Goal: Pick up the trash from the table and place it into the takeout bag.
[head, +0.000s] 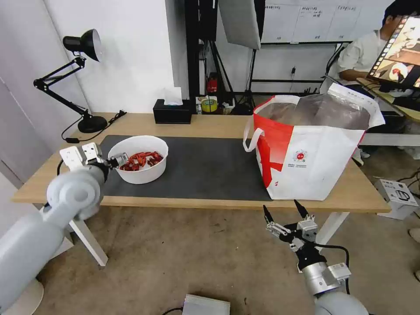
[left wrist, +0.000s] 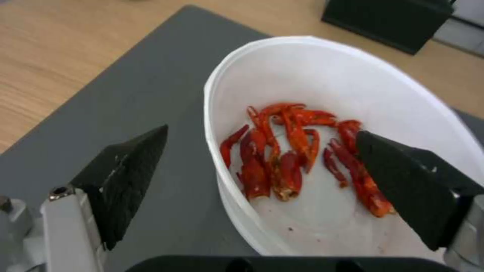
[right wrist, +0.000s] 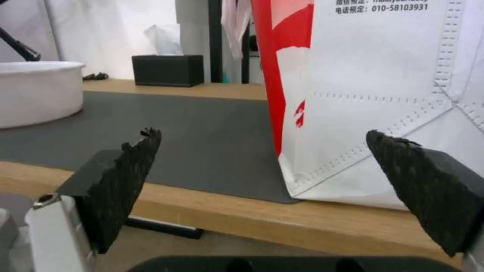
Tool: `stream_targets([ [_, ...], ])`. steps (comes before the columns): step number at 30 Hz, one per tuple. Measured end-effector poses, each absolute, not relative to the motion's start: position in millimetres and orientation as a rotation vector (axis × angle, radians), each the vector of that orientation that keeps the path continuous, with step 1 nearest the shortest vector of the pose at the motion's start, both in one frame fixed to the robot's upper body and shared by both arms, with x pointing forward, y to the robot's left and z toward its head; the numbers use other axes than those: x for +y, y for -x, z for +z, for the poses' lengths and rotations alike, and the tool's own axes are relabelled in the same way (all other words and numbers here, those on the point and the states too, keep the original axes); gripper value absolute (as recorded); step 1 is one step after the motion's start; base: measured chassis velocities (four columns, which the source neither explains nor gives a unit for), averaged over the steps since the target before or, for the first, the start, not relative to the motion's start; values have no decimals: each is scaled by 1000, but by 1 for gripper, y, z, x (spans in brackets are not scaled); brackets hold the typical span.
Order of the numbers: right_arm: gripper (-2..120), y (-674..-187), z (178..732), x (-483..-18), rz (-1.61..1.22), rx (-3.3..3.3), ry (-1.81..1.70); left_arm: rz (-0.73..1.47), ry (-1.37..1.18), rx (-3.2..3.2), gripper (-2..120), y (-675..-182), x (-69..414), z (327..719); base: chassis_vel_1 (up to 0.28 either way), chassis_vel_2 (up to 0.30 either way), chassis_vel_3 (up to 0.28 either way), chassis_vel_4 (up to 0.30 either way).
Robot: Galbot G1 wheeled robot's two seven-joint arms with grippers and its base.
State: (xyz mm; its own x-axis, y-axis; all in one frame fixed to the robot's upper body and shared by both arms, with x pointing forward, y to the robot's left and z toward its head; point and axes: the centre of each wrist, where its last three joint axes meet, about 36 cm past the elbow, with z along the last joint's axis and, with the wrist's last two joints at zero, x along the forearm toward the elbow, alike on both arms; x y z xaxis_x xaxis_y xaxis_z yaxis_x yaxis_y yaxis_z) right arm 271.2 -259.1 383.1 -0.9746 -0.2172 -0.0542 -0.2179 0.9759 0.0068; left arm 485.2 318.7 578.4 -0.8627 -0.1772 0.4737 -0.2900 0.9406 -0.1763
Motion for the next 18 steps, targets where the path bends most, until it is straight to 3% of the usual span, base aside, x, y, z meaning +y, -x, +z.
stream_targets([
  [18, 100, -271, 383, -259, 20, 3070, 338, 298, -452, -2443, 100, -545, 326, 563, 0, 0, 0, 0],
])
